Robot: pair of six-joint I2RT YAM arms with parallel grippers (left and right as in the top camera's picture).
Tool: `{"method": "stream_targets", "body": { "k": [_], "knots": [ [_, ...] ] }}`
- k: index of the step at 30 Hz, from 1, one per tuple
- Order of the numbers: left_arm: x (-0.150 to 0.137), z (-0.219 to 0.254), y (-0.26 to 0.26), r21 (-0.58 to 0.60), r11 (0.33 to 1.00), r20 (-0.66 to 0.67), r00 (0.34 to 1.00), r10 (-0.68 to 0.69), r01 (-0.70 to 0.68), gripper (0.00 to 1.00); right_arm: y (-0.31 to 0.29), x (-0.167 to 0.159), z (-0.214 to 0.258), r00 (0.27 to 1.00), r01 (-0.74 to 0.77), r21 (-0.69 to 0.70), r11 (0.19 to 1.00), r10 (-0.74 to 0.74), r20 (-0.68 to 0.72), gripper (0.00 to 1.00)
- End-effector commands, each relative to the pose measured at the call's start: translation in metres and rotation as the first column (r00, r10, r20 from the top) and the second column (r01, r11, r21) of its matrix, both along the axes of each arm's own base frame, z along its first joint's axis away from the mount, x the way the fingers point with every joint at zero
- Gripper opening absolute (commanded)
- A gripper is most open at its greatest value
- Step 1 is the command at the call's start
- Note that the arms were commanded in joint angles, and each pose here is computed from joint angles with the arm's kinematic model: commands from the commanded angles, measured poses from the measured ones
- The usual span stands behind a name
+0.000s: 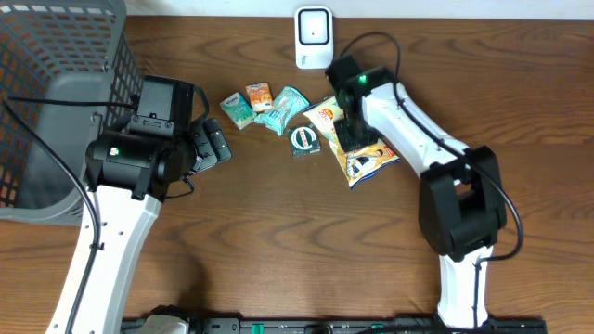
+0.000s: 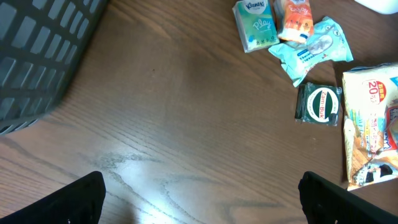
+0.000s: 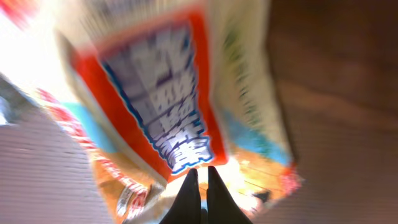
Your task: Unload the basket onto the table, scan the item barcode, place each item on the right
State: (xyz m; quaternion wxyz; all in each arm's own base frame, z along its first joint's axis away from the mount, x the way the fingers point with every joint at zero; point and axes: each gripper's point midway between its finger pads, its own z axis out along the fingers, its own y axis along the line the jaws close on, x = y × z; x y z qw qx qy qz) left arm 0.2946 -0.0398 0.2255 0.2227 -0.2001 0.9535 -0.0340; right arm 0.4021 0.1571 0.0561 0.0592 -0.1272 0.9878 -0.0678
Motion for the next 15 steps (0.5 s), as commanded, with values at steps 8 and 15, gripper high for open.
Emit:
{"method": "stream_targets", "body": {
  "k": [8,15],
  "knots": [
    [0.000,0.002,0.003,0.007,1.000,0.005,1.000,0.010,-0.010,0.98,0.042,0.032,0.074,0.975,-0.050,0.209,0.977,0.002,0.222,0.01],
    [0.000,0.002,0.003,0.007,1.000,0.005,1.000,0.010,-0.010,0.98,0.047,0.035,0.018,0.989,-0.040,0.180,0.983,0.014,0.144,0.01]
  ]
}}
